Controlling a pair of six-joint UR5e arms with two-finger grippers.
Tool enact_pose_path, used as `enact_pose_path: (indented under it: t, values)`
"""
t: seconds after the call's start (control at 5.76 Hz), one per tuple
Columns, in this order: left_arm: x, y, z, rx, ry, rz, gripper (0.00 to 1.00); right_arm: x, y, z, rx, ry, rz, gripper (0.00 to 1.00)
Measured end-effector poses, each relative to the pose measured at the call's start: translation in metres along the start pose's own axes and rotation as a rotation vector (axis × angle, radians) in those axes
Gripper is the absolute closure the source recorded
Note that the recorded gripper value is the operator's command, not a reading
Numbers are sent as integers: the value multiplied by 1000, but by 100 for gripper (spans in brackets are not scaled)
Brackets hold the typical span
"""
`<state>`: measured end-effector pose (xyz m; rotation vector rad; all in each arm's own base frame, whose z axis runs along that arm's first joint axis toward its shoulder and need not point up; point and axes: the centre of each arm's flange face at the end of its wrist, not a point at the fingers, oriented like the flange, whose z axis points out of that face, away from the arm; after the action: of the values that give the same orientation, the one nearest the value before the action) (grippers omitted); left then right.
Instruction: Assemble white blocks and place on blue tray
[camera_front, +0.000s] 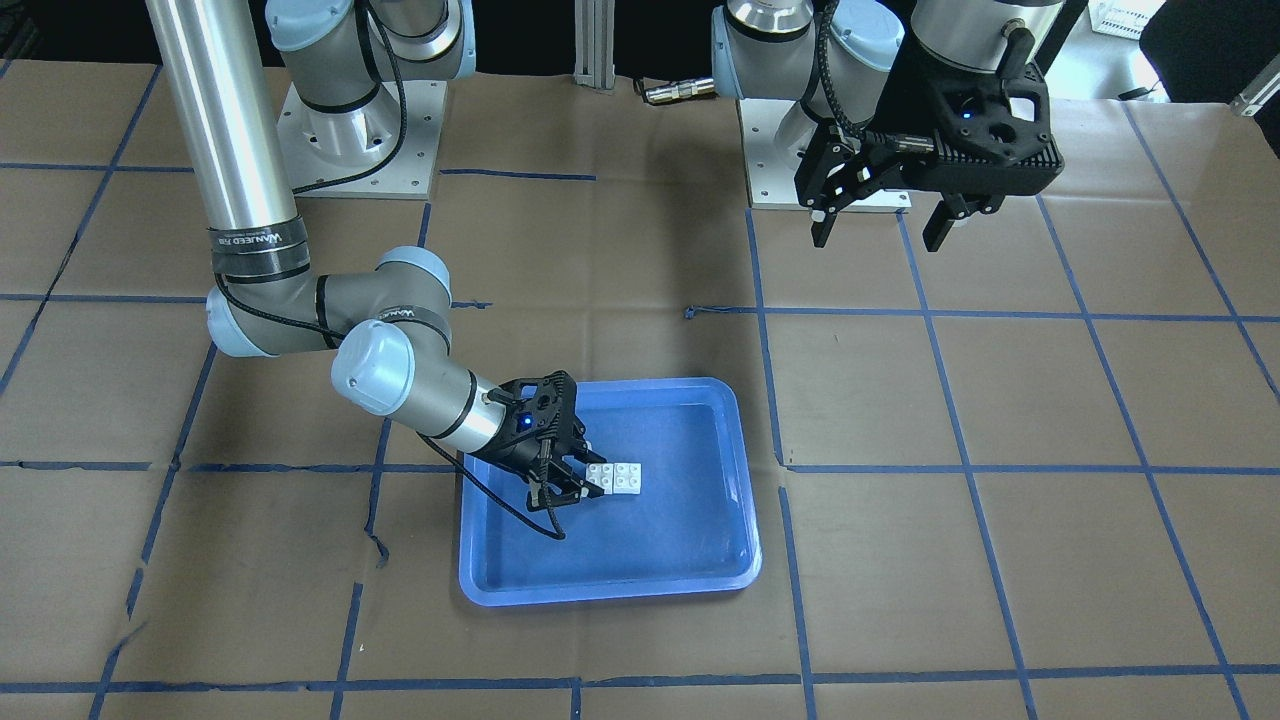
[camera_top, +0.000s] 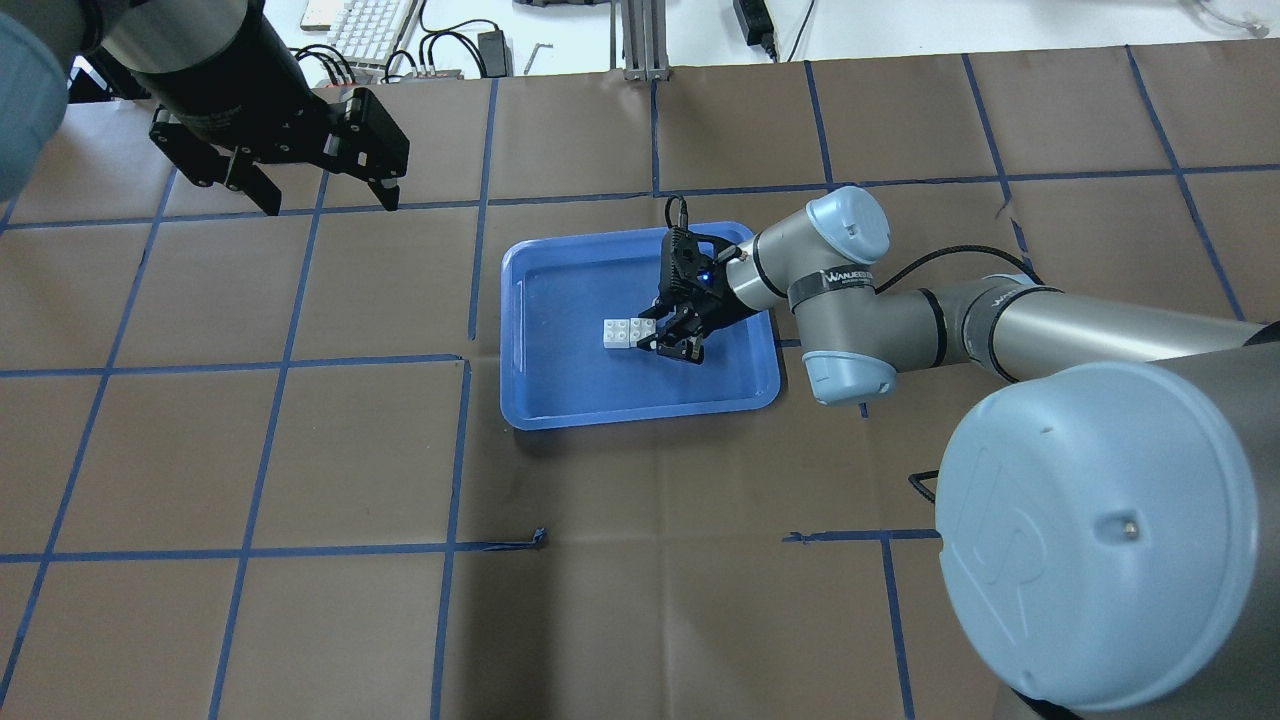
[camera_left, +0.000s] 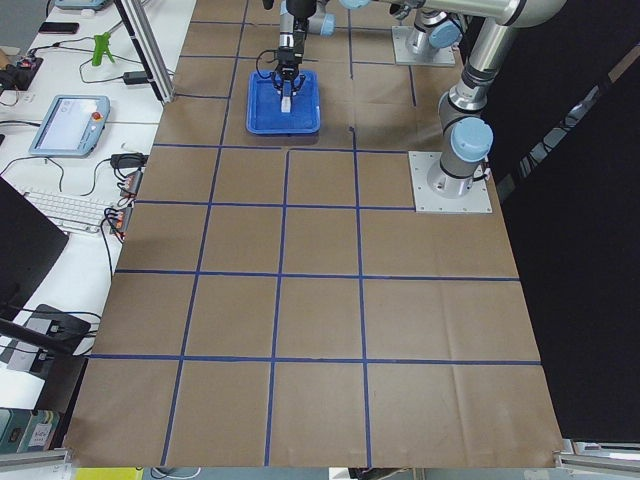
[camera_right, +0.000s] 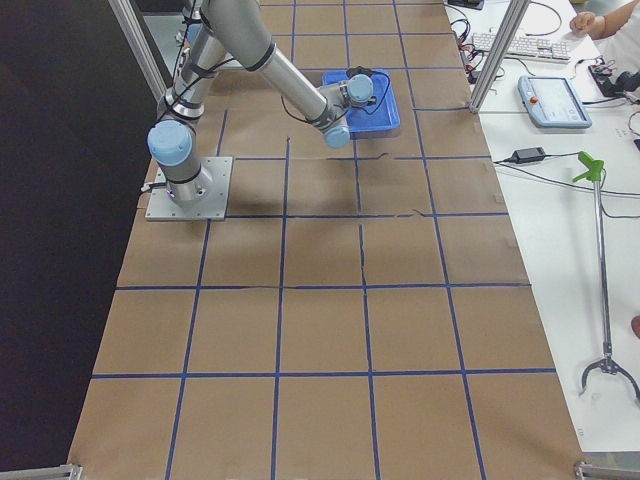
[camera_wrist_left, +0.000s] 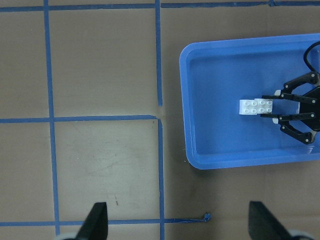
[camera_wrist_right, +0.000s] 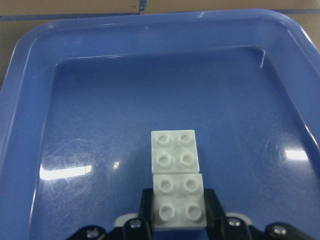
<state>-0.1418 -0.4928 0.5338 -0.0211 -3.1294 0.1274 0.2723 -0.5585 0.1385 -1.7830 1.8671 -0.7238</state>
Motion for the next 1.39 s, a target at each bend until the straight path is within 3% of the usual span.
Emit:
enact_pose_path:
  t: [1.04,1.21,1.39]
  values:
    - [0,1,-1,3,0,0,0,-2,-2,2,2,-4,1,71]
    - [0,1,-1,2,0,0,0,-3,-3,3,3,-5,-2,64]
    - [0,1,-1,2,0,0,0,-3,-4,3,3,-4,-2,64]
